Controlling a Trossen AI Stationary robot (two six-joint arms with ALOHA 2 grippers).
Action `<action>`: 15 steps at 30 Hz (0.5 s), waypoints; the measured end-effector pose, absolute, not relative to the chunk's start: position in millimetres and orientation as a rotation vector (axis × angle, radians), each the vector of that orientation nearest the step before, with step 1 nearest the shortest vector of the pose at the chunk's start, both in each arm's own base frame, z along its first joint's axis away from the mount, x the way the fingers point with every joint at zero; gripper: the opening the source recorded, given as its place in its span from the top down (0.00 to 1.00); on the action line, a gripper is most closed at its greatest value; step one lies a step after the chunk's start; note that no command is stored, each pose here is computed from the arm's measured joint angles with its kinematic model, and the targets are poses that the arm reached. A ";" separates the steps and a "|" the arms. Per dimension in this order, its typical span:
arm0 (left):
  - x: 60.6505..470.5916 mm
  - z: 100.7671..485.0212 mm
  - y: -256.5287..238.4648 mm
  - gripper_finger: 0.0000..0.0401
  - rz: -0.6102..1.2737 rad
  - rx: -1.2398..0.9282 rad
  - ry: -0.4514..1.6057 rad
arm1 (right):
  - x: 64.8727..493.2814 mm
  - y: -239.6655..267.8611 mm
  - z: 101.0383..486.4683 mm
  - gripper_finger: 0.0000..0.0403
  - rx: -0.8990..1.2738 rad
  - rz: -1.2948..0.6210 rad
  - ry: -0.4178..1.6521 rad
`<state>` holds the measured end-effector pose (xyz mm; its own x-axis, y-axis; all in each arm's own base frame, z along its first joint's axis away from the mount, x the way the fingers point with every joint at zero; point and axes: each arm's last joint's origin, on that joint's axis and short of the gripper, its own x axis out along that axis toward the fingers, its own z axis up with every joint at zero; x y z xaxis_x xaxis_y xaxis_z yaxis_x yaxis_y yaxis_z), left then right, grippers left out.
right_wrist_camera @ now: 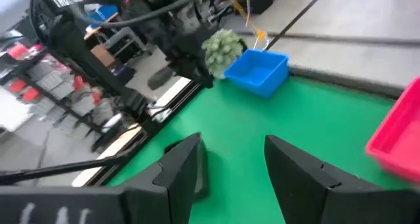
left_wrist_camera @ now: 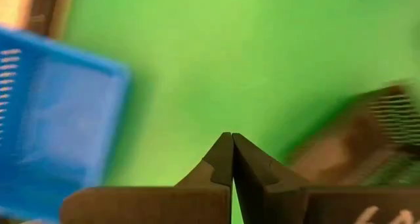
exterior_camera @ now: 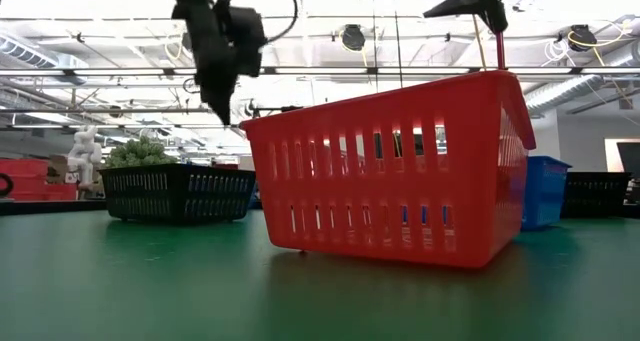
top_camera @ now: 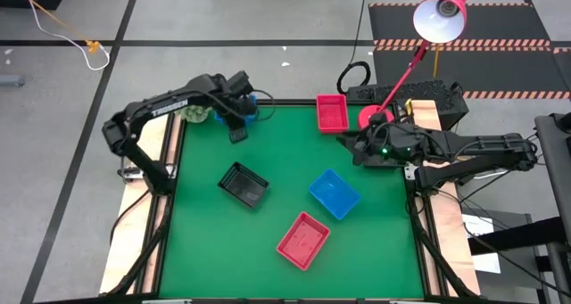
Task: Stack baskets by color
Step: Stack the left black bin on top of the stacked black bins
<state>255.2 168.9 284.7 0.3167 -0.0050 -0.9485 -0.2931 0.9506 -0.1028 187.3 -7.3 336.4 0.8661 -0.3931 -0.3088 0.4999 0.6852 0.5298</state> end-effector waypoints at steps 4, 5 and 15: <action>264.5 298.7 126.5 0.97 0.115 -0.305 1.193 | 186.8 -6.8 334.5 0.58 0.682 -0.502 0.191; 266.2 301.9 115.1 0.95 0.093 -0.294 1.186 | 186.6 -6.8 334.0 0.58 0.688 -0.504 0.195; 284.4 313.7 21.0 0.80 0.065 -0.153 1.161 | 188.2 -4.3 332.3 0.58 0.728 -0.428 0.239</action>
<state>284.4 21.0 313.7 0.3982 -0.0283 -0.9169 -0.1301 0.9877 -0.0870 188.2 -4.3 332.3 0.8875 -0.2934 -0.3552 0.4564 0.6657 0.5904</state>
